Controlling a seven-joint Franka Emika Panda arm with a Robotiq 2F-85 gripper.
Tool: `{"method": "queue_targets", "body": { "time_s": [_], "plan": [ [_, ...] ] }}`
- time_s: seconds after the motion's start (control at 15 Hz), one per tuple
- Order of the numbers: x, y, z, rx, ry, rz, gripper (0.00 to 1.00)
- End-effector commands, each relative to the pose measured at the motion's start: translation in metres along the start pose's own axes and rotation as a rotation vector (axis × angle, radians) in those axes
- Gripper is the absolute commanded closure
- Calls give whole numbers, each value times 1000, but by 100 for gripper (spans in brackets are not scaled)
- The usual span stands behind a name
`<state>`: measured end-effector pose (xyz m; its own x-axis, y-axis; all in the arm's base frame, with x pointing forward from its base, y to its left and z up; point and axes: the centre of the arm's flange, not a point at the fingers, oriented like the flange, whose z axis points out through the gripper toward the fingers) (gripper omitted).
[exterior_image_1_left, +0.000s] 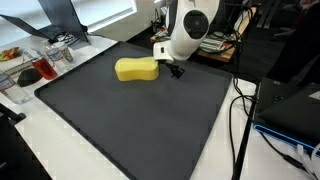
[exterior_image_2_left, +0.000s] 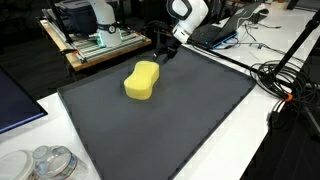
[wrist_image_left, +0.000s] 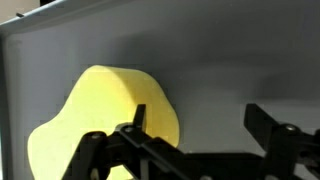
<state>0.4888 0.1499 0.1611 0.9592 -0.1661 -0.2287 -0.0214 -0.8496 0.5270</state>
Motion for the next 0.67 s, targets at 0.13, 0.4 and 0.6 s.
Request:
{"method": "queue_targets", "body": {
  "time_s": [0.13,0.4,0.6],
  "plan": [
    [3,1,-3,-141,61,18,0],
    [0,3,-3,-107,46,8,0],
    [5,1,0,-141,56,65,0]
  ]
}}
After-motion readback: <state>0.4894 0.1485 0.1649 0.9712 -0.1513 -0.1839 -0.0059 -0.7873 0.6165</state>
